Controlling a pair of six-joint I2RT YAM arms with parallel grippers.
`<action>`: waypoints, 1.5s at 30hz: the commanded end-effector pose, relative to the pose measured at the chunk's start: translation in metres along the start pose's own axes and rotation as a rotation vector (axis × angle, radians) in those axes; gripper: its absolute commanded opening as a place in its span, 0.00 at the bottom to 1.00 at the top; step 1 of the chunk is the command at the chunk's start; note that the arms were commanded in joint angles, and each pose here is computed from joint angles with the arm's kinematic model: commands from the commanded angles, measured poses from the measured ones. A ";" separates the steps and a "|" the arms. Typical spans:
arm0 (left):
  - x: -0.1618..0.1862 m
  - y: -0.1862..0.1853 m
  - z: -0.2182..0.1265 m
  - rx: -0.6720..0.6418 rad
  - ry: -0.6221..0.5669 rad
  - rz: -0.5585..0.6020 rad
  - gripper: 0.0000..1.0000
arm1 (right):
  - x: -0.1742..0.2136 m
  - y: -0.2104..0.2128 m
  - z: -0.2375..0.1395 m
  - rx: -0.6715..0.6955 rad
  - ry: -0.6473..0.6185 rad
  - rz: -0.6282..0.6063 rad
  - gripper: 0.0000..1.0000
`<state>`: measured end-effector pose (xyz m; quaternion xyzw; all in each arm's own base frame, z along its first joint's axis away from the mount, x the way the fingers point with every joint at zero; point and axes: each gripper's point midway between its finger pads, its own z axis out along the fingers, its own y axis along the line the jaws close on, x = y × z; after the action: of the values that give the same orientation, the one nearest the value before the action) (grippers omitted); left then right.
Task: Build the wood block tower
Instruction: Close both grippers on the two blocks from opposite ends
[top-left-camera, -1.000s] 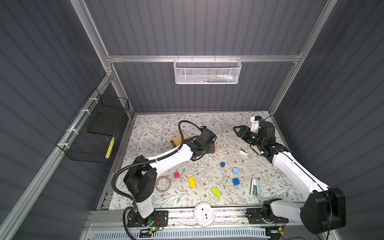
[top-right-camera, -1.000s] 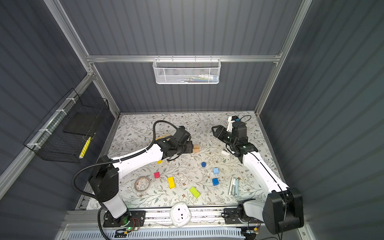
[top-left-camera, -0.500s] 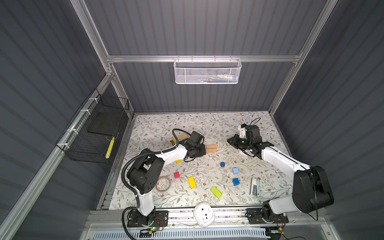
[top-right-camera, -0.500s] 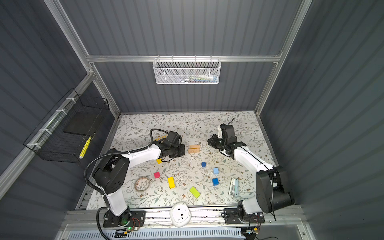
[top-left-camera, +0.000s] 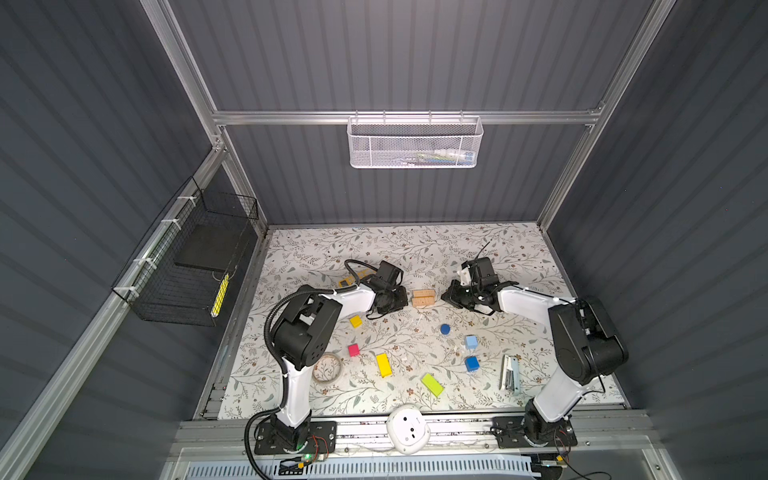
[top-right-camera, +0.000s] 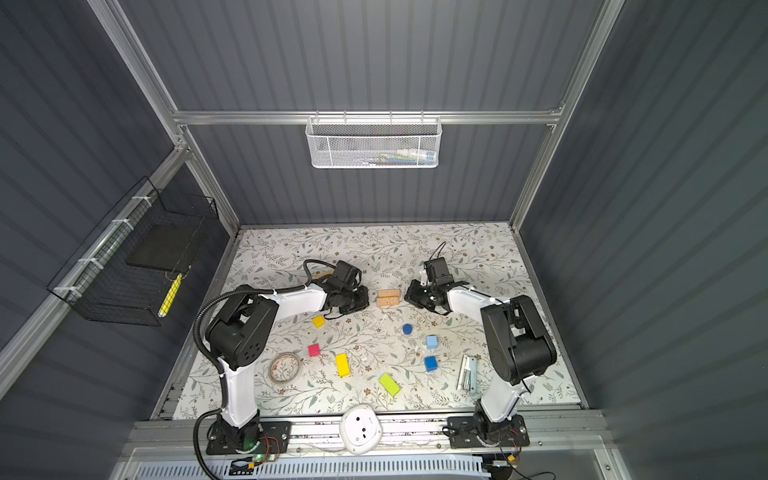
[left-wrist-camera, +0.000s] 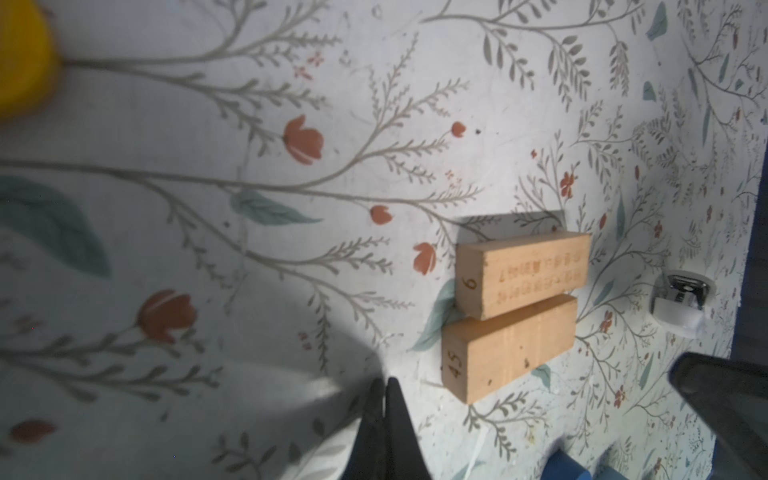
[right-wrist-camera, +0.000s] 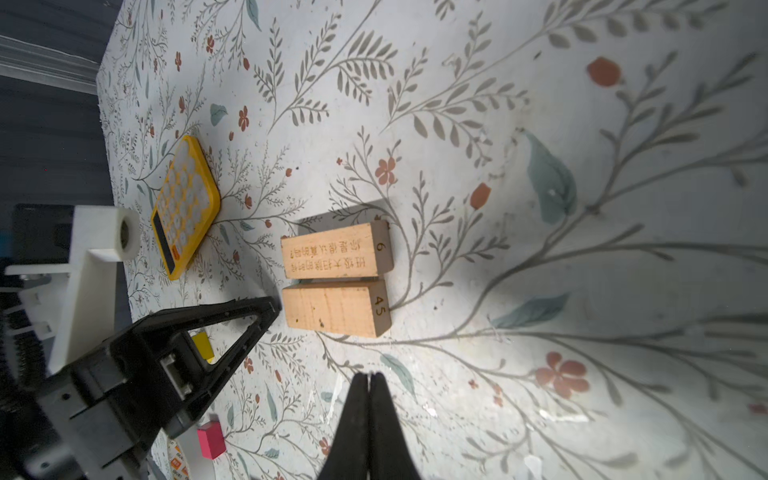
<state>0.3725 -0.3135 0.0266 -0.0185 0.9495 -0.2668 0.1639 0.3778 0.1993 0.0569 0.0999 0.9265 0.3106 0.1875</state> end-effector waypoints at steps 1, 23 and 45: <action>-0.001 -0.008 0.007 0.029 0.019 -0.002 0.00 | -0.007 0.006 0.006 -0.014 -0.009 -0.007 0.00; 0.004 -0.018 0.019 0.101 0.059 -0.038 0.00 | -0.008 -0.007 0.031 0.009 0.006 0.036 0.00; 0.005 -0.017 0.026 0.100 0.073 -0.052 0.00 | -0.004 -0.011 0.041 0.000 0.024 0.064 0.00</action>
<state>0.3793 -0.3410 0.0269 -0.0194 0.9343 -0.3260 0.1429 0.3940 0.2059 0.0213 0.1267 0.9273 0.3093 0.1683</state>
